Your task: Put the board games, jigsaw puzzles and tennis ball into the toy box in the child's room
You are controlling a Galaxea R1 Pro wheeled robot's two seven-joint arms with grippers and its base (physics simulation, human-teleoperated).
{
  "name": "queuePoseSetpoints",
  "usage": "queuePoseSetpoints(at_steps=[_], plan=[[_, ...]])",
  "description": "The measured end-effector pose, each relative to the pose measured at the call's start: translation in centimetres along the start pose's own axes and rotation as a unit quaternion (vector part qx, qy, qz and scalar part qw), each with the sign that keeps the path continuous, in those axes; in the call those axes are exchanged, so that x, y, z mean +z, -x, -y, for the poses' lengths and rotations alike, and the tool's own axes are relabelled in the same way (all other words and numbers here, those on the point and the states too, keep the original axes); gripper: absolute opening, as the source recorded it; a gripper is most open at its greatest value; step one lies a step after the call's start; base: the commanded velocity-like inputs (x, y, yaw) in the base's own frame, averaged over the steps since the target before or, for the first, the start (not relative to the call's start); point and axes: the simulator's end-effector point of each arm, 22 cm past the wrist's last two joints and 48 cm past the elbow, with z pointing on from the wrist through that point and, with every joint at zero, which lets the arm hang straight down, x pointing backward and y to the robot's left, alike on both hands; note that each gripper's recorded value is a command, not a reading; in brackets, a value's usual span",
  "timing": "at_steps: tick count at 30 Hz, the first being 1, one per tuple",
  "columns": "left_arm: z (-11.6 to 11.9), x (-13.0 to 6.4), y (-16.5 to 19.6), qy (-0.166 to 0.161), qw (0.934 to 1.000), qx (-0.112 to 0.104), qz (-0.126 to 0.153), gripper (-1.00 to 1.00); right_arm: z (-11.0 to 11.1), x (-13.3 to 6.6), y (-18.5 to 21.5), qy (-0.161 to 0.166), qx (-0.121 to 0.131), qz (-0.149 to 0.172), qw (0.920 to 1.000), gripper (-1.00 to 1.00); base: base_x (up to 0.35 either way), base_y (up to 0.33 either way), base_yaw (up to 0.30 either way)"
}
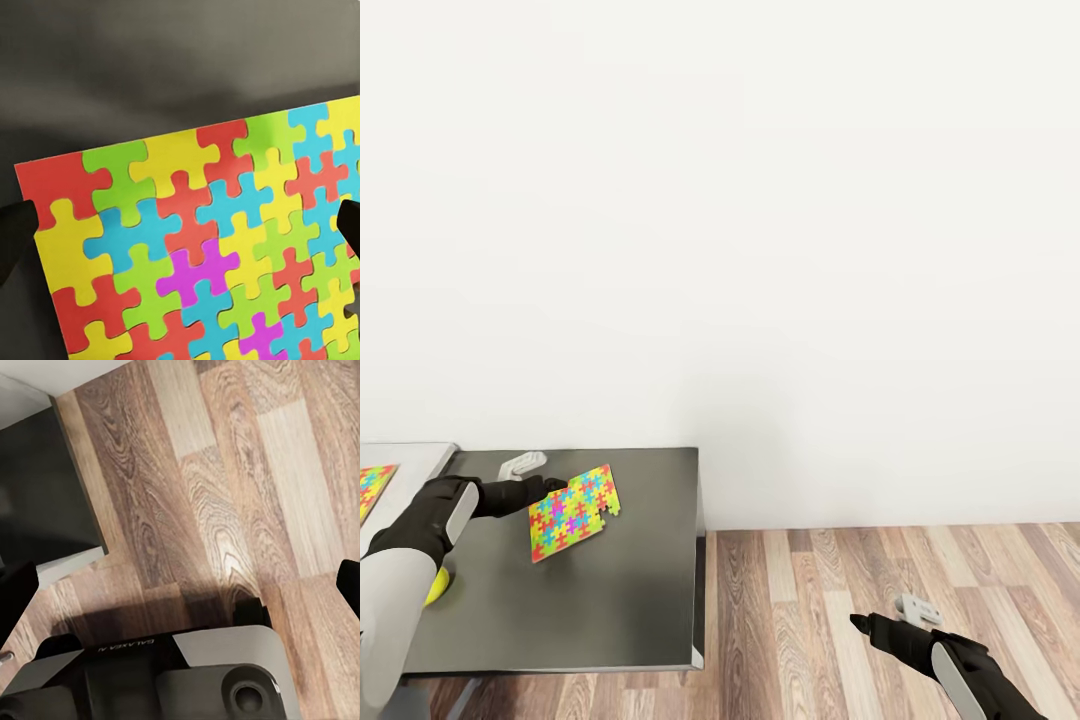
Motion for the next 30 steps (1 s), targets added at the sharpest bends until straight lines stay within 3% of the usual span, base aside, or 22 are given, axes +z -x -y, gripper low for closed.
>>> queuePoseSetpoints(at_steps=[30], plan=[[-0.1,0.17,-0.18,0.003,1.0,0.0,-0.002,1.0,-0.04,0.09,-0.1,0.0,0.0,-0.001,1.0,1.0,0.0,0.008,0.0]])
